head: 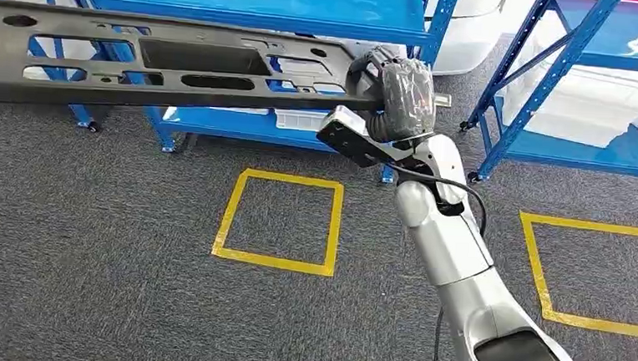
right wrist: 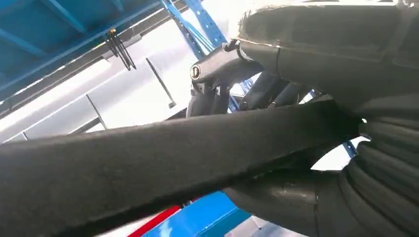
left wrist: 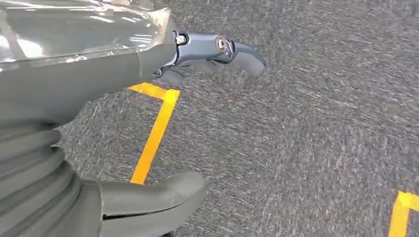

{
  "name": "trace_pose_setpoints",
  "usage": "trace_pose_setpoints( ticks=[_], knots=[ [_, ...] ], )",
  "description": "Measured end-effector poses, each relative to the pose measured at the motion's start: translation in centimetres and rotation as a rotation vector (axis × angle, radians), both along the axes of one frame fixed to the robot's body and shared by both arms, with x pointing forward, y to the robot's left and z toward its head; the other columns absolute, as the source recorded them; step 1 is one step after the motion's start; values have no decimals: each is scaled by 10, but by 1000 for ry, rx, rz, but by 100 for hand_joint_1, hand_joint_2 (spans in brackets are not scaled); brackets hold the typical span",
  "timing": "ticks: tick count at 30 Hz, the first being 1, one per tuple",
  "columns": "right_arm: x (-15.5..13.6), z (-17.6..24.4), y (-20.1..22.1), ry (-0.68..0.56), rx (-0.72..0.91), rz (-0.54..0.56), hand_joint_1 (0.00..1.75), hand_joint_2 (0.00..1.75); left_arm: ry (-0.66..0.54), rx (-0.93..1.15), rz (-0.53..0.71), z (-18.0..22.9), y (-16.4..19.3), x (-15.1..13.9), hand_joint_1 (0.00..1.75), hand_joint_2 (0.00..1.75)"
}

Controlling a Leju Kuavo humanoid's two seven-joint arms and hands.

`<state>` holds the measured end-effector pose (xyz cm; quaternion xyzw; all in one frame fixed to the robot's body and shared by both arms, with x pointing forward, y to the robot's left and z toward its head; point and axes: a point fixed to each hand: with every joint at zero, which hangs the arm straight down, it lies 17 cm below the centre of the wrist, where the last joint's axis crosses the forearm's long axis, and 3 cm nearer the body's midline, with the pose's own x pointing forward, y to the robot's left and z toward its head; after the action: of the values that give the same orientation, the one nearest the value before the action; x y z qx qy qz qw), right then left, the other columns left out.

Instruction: Take the parts from the cabinet and place them on the table.

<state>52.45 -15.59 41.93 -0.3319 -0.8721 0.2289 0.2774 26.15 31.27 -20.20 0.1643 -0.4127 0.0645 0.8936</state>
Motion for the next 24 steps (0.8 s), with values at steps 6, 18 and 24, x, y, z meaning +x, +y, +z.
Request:
trace_pose_setpoints(
  ticks=[6,18,24],
  knots=[
    [2,1,1,-2,-6,1,175,175,-4,4,1,1,2,1,0,175],
    [10,-8,7,19,-54,-20,175,175,1,5,14,0,7,1,0,175],
    [11,-6,12,18,-59,-14,175,175,3,6,15,0,8,1,0,175]
  ],
)
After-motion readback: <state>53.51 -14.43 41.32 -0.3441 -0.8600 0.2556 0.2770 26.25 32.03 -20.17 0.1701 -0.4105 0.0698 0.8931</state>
